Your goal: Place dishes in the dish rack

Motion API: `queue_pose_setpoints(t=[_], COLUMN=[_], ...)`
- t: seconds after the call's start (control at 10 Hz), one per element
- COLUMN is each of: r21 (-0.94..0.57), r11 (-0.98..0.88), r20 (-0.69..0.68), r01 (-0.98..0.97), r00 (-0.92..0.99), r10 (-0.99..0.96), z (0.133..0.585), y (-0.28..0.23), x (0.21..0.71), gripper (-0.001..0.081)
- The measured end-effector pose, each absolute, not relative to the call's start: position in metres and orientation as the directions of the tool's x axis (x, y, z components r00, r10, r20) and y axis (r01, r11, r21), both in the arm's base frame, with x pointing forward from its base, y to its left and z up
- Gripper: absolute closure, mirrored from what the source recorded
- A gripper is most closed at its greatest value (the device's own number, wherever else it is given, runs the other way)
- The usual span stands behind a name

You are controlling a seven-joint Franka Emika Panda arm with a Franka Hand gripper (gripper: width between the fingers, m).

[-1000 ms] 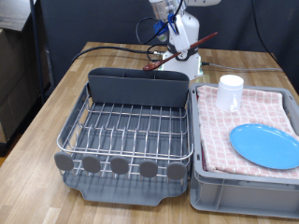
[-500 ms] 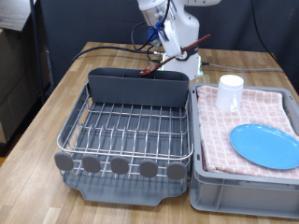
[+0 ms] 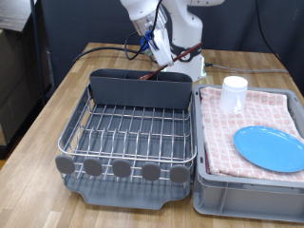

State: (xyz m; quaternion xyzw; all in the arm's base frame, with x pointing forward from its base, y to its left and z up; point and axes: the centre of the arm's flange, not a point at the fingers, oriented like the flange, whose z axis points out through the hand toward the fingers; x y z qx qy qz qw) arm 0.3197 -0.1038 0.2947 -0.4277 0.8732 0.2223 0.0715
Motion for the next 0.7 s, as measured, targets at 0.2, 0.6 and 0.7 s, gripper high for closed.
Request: queue_pose_setpoints(t=[0.2,0.6,0.7], r21=[0.311,0.261,0.254], r11=[0.557,0.586,0.588], r20=[-0.306,-0.281,-0.271], r01=[-0.77,-0.767,-0.768], r00=[-0.636,-0.641,-0.64], r10=[-0.708,-0.714,-0.719], z=[0.2864,0.2806,0.2808], y=[-0.1128,-0.1178,-0.117], x=[0.321,0.3263,0.3275], gripper=[0.0711,0.07,0.0541])
